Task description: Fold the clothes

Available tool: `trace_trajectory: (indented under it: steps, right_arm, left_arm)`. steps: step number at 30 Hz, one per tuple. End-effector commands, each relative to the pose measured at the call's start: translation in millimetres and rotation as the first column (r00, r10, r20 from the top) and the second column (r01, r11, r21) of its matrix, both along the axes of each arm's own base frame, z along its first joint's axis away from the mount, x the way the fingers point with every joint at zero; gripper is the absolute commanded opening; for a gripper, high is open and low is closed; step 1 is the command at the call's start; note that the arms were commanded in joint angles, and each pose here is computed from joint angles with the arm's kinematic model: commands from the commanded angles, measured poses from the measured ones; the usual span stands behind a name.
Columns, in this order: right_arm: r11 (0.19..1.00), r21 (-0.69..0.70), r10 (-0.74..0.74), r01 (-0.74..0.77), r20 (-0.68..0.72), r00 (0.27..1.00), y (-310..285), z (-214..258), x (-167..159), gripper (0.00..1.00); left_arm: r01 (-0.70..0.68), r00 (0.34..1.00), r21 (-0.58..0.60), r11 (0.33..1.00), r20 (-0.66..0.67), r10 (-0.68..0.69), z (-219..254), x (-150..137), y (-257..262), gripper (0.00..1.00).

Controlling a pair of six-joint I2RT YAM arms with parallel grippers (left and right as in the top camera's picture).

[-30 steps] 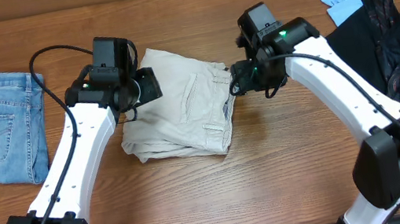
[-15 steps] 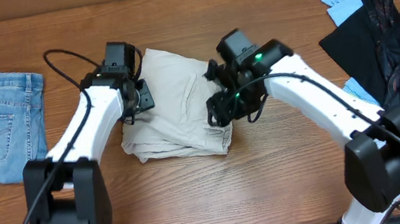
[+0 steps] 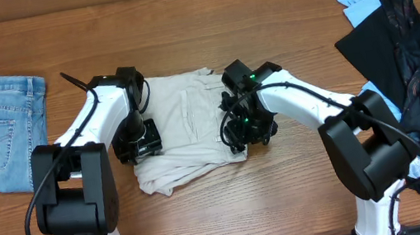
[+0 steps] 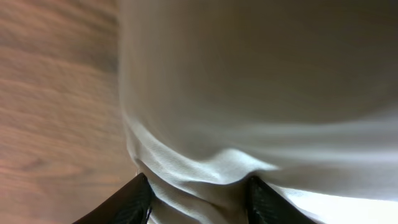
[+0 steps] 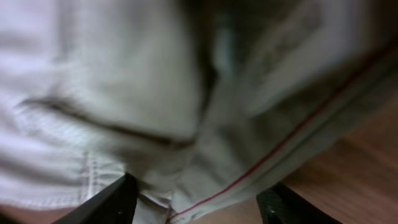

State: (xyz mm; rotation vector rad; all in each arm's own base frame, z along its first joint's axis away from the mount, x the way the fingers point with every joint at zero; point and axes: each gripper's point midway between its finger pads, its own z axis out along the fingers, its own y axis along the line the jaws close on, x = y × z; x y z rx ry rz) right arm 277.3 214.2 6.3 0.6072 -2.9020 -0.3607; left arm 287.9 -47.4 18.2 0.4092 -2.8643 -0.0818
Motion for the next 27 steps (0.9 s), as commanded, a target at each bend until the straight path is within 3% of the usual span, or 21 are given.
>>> trace_trajectory:
  steps: [1,3,6,15,21,25,27]
  right_arm:
    - [0.981,-0.184,-0.045,0.064,0.106,0.993,-39,-17,26,0.65]
    - [0.965,-0.227,-0.093,0.132,0.172,0.981,-54,-18,43,0.65]
    - [0.954,-0.236,-0.129,0.187,0.240,0.962,-69,-18,64,0.64]
    - [0.917,-0.244,-0.210,0.314,0.376,0.903,-108,-10,109,0.66]
    - [0.899,-0.212,-0.269,0.384,0.426,0.864,-110,36,122,0.69]
    - [0.908,-0.091,-0.315,0.408,0.493,0.811,-98,89,131,0.70]
    - [0.927,0.024,-0.339,0.374,0.478,0.810,-79,113,127,0.70]
  left_arm:
    - [-0.037,0.995,-0.095,0.995,-0.096,0.028,-3,-19,-17,0.52]
    - [-0.051,0.990,-0.130,0.990,-0.135,0.033,0,-28,-25,0.52]
    - [-0.039,0.985,-0.147,0.988,-0.169,0.014,4,-38,-35,0.38]
    - [0.075,0.994,-0.136,0.988,-0.069,-0.085,22,-41,-75,0.39]
    - [0.099,0.992,-0.033,0.995,0.082,-0.096,45,-28,-67,0.40]
    - [0.093,0.964,-0.009,0.996,0.251,-0.088,70,-4,-59,0.43]
    - [0.077,0.932,0.019,0.997,0.354,-0.079,86,14,-51,0.52]
